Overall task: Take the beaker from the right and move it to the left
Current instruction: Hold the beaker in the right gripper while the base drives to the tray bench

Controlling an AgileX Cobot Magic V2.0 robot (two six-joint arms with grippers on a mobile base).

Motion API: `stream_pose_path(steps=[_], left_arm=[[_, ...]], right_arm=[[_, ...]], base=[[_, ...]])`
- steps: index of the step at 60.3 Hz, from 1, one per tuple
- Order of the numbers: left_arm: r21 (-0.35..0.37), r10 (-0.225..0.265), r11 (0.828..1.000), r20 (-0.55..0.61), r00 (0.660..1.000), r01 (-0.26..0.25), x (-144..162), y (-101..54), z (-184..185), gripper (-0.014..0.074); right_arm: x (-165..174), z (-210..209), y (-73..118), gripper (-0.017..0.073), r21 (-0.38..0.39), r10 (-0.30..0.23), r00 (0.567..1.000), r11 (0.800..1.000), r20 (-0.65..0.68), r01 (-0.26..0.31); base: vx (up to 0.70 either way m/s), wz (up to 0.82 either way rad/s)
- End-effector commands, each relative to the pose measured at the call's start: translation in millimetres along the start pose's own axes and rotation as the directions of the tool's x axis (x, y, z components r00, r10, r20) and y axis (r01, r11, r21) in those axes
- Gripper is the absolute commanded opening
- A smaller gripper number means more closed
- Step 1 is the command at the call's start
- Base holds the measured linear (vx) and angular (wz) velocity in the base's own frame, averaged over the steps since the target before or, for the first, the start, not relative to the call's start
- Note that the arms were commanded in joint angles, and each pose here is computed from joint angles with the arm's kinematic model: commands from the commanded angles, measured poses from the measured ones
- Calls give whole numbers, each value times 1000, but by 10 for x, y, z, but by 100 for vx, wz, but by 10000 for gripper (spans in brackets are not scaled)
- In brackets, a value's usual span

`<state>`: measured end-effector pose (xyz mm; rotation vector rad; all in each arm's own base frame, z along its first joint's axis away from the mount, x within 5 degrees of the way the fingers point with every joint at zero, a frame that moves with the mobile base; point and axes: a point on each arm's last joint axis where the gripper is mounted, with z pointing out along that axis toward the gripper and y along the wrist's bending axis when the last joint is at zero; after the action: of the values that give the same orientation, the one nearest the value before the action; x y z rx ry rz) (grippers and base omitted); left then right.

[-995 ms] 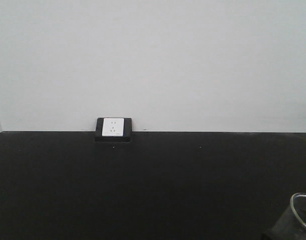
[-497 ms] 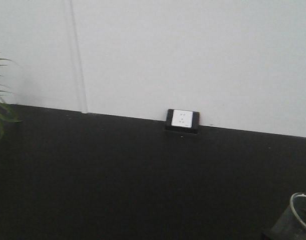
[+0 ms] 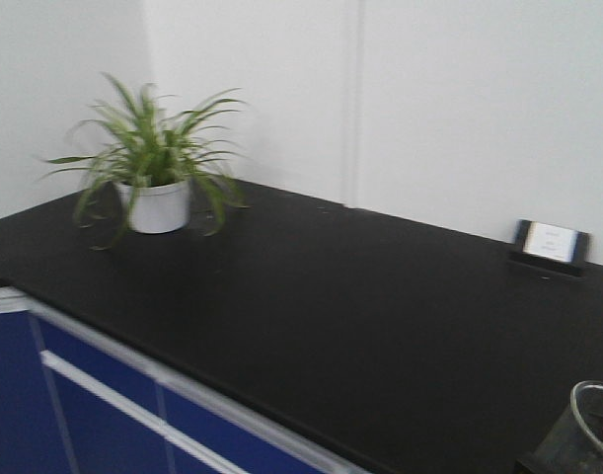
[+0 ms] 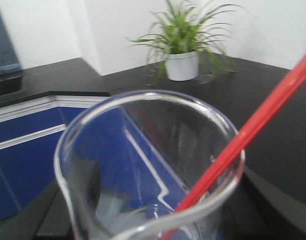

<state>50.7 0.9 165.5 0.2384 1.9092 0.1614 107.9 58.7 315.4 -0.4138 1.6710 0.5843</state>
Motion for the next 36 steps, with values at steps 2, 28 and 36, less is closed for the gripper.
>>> stream_pose_path(steps=[2,28,36], left_arm=[[-4,2,1000,65,998,-1,-16,-5,17,-6],[-4,2,1000,65,998,-1,-16,-5,17,-6],[-4,2,1000,65,998,-1,-16,-5,17,-6]], right_arm=[[-87,-17,-8,-3,24,-44,999,999,22,44],[-87,-17,-8,-3,24,-44,999,999,22,44],[-87,-17,-8,-3,24,-44,999,999,22,44]], base=[[-13,58],[-10,58],[-9,69]])
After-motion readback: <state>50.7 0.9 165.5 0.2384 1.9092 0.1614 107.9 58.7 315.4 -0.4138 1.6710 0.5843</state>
